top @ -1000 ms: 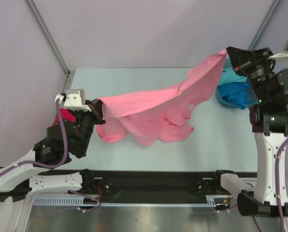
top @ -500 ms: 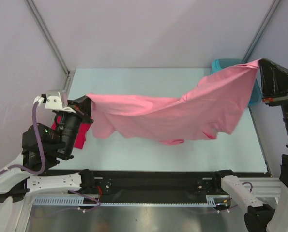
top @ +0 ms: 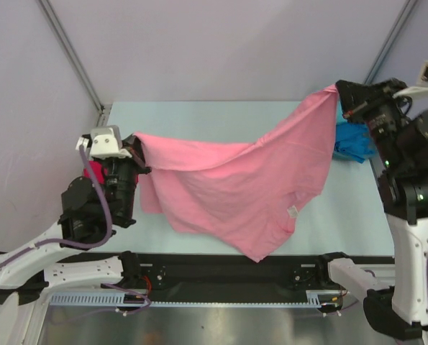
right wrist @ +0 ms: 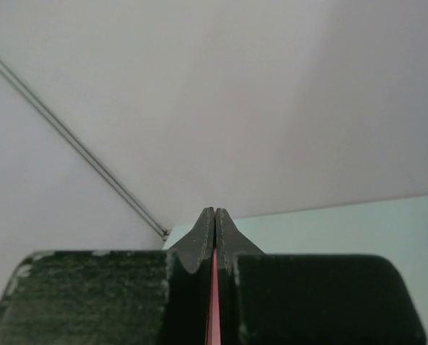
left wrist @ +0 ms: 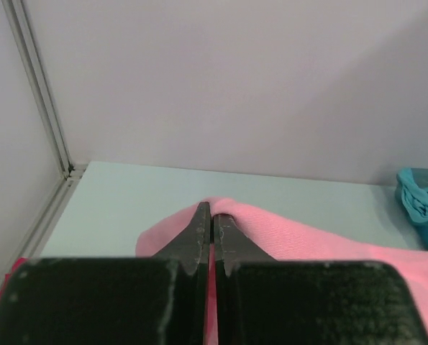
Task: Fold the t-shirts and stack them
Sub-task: Flatten the tshirt out
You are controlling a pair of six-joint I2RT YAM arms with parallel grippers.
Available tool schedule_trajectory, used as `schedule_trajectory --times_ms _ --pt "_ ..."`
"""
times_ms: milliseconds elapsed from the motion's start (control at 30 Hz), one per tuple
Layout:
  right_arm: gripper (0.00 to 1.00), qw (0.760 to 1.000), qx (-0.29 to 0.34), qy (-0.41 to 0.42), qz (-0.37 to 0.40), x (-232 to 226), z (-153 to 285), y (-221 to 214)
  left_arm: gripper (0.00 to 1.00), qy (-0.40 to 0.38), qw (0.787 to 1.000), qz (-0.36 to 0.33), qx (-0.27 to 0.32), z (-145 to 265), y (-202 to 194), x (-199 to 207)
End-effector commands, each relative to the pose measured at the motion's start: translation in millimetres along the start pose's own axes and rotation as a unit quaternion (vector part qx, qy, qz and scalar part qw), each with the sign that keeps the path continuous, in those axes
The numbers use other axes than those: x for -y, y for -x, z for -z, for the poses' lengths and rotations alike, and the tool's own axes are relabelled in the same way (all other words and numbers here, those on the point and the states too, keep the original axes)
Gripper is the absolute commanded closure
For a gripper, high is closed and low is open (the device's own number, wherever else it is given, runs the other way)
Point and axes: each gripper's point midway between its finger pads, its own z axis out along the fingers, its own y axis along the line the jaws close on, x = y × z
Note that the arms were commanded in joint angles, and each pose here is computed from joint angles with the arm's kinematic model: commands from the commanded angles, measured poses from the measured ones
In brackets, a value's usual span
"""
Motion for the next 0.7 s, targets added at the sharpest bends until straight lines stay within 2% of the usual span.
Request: schedule_trajectory --times_ms 0,167,233,267,400,667 --pt "1.0 0.999 0.046 0.021 0.002 -13 -13 30 0.99 0.003 0.999 0.024 0.03 -9 28 3" --pt "1.0 0.991 0.108 0.071 0.02 -56 4 91 1.0 -0.037 0.997 0.051 0.052 -9 52 15" --pt "1.0 0.987 0.115 0.103 0.03 -72 11 99 1.0 -0.061 0.995 0.054 0.058 -7 59 20" --pt "1.0 0.983 0.133 0.124 0.035 -83 18 110 1.0 -0.09 0.992 0.059 0.067 -4 65 27" --pt "1.0 0.97 0.178 0.16 0.05 -111 51 145 1.0 -0.11 0.989 0.065 0.077 1 73 25" --pt "1.0 0.954 0.216 0.201 0.061 -127 94 153 1.0 -0.131 0.981 0.098 0.106 13 91 8"
